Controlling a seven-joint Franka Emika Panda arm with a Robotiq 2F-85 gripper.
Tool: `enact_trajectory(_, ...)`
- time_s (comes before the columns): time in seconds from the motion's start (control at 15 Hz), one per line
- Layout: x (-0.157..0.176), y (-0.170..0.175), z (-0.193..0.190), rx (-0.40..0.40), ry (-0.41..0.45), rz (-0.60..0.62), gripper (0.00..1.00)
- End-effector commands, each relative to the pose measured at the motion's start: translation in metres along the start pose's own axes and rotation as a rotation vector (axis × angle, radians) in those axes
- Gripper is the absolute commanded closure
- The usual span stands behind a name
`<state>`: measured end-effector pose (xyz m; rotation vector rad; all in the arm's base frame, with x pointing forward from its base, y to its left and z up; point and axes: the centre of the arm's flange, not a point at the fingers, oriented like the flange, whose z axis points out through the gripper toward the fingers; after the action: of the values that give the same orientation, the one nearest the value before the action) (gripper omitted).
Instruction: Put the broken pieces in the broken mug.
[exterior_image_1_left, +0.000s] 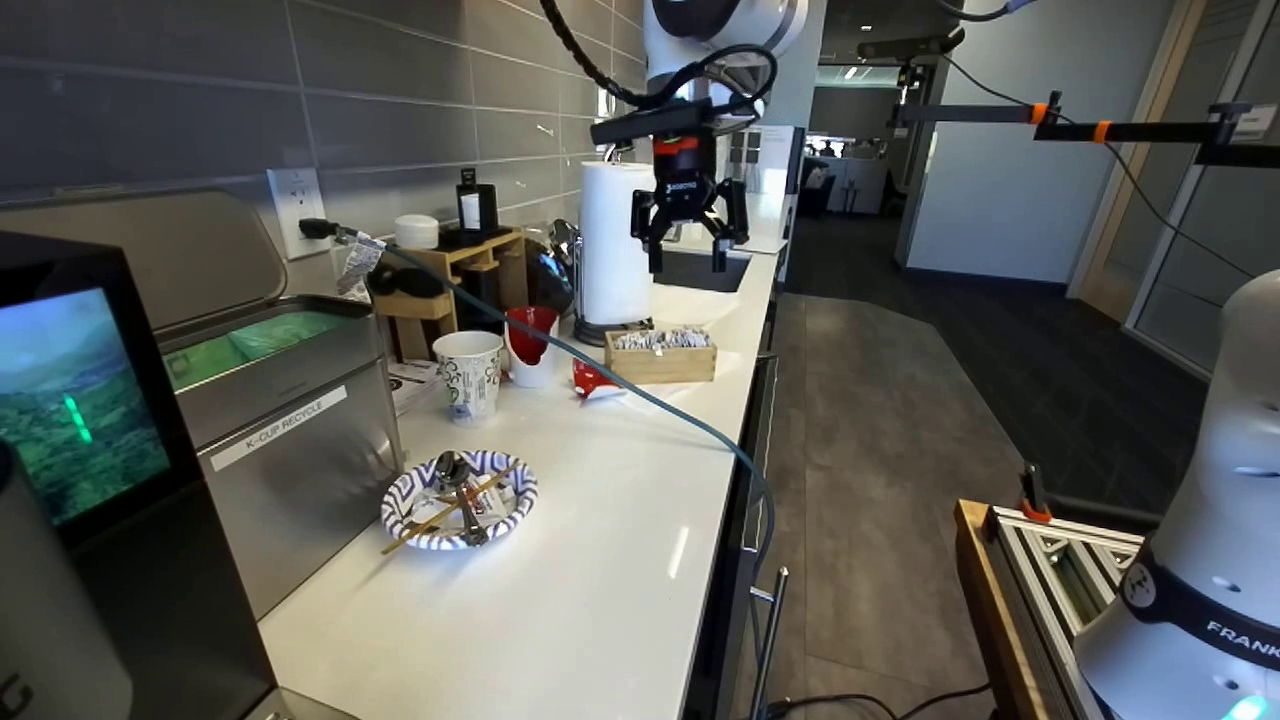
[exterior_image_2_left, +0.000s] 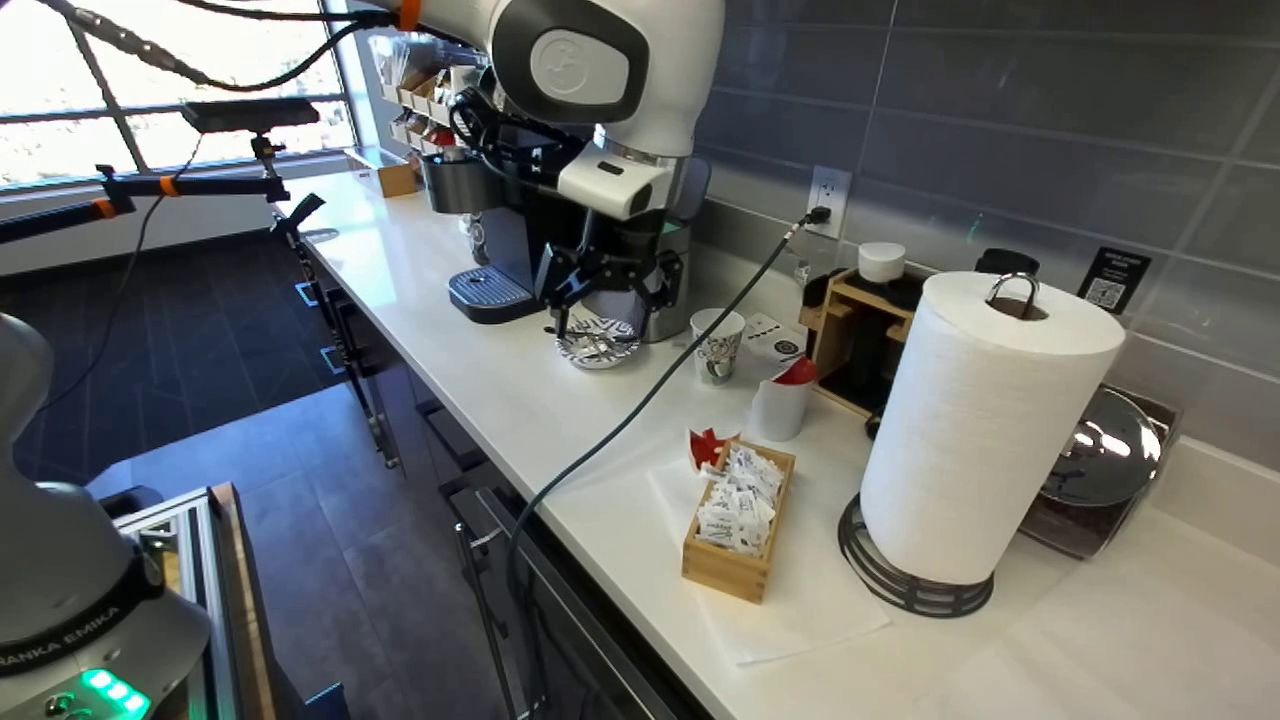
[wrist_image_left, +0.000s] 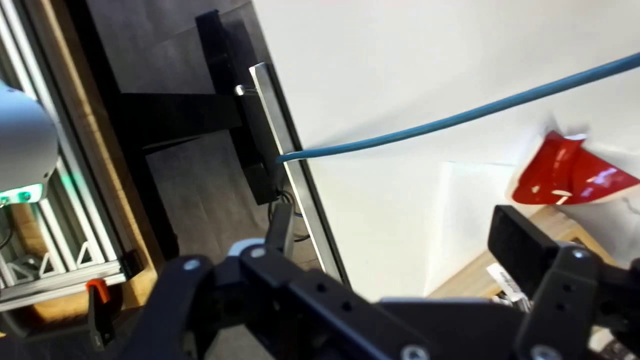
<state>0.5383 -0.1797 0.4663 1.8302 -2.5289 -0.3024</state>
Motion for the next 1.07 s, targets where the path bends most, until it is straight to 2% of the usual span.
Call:
enact_trajectory(0.0,-0.039,-0.010,0.009,0.116,0.074,0.146,0.00)
enact_trajectory(0.2,-0.058,-0.011,0.029,0.177,0.142,0.253,0.00)
enact_trajectory(0.6,-0.050,-0.012,0.096,0.361,0.190,0.140,0.00)
enact_trajectory(0.67,-0.045,-0.012,0.104,0.370,0.180,0.136,0.00)
enact_trajectory(0.73,-0.040,-0.016,0.109,0.337,0.146,0.141,0.00)
enact_trajectory(0.8,-0.050,-0.019,0.093,0.337,0.165,0.142,0.00)
enact_trajectory(1.0,-0.041,-0.019,0.106,0.324,0.167,0.143,0.00)
